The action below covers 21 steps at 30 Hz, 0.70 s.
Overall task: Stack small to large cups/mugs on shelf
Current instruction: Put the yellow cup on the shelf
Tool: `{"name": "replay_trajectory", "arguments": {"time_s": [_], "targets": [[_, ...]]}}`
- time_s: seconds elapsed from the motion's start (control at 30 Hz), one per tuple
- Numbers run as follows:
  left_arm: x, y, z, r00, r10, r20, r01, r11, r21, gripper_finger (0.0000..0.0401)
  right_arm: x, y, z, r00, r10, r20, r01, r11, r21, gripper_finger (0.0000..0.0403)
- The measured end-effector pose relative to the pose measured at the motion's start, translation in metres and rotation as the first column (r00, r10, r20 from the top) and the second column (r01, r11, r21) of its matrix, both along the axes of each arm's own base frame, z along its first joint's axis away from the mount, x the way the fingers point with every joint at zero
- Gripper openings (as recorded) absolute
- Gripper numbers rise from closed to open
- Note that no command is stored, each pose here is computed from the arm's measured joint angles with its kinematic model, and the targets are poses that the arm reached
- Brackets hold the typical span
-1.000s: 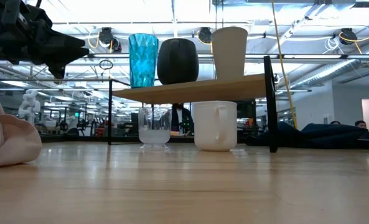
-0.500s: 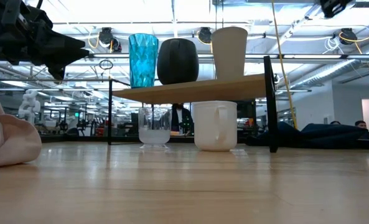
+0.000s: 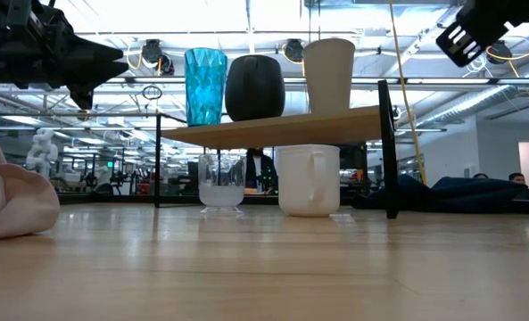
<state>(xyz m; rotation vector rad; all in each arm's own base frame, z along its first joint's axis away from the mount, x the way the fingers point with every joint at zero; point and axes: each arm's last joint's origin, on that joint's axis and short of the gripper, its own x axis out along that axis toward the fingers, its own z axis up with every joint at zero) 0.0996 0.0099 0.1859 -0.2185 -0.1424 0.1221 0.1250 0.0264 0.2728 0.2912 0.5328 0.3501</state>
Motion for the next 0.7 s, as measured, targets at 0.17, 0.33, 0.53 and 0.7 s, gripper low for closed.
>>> {"name": "replay_trajectory", "arguments": {"time_s": [0.17,0.33,0.53,0.7], "targets": [[0.000,0.000,0.000,1.000,0.000,0.004,0.000,1.000,-0.003,0.0124,0.009,0.002,-0.006,0.998,0.020,-0.056,-0.020,1.000,0.002,0.0173],[0.000,0.001,0.001,0.999,0.025,0.020,-0.024,0.999,-0.031,0.0124,0.012,0.005,-0.010,0.991,0.092,-0.096,-0.088,0.995,0.045,0.0234],[0.000,0.002,0.001,0.998,0.052,0.021,-0.051,0.998,-0.038,0.0124,0.010,0.014,-0.014,0.971,0.157,-0.179,-0.137,0.984,0.117,0.0238],[-0.001,0.002,0.002,0.998,0.066,0.023,-0.065,0.997,-0.052,0.0124,0.013,0.025,-0.019,0.951,0.195,-0.241,-0.162,0.976,0.148,0.0223]]}}
